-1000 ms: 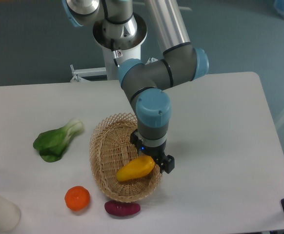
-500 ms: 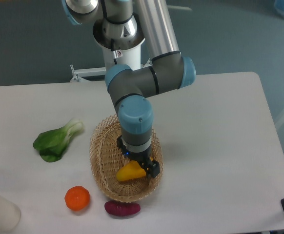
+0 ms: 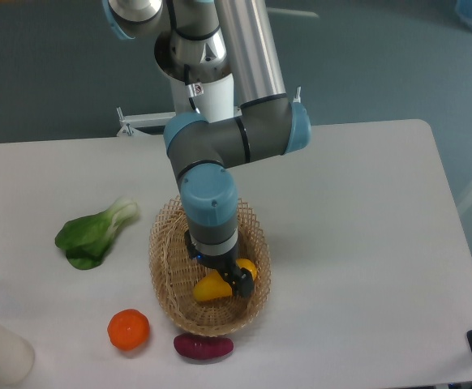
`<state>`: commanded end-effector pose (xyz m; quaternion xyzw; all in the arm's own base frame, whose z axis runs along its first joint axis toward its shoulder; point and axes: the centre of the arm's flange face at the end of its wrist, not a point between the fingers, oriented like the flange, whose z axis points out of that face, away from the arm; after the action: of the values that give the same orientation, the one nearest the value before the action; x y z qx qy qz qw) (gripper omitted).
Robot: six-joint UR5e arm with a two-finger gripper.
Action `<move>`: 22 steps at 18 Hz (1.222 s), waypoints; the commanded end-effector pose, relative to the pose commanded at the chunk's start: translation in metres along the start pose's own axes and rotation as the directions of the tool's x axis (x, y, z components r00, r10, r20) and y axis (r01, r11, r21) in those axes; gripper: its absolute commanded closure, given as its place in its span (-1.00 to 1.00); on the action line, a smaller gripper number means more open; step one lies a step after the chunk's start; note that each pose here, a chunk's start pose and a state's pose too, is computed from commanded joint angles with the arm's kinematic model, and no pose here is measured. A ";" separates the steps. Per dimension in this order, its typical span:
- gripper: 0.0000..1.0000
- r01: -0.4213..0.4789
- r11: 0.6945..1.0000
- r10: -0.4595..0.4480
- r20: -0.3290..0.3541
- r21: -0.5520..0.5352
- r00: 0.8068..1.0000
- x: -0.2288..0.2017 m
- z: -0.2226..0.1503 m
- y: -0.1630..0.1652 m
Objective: Pick up the mango from the basket
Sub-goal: 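Lower the gripper into the basket and close it on the mango, then lift the grasped mango up out of the basket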
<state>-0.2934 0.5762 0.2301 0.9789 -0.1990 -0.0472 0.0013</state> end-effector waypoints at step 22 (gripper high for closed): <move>0.54 -0.035 0.996 0.040 0.069 -0.079 0.997 0.003 0.013 -0.025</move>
<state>-0.2825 0.5984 0.2160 0.9719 -0.2152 -0.0892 0.0331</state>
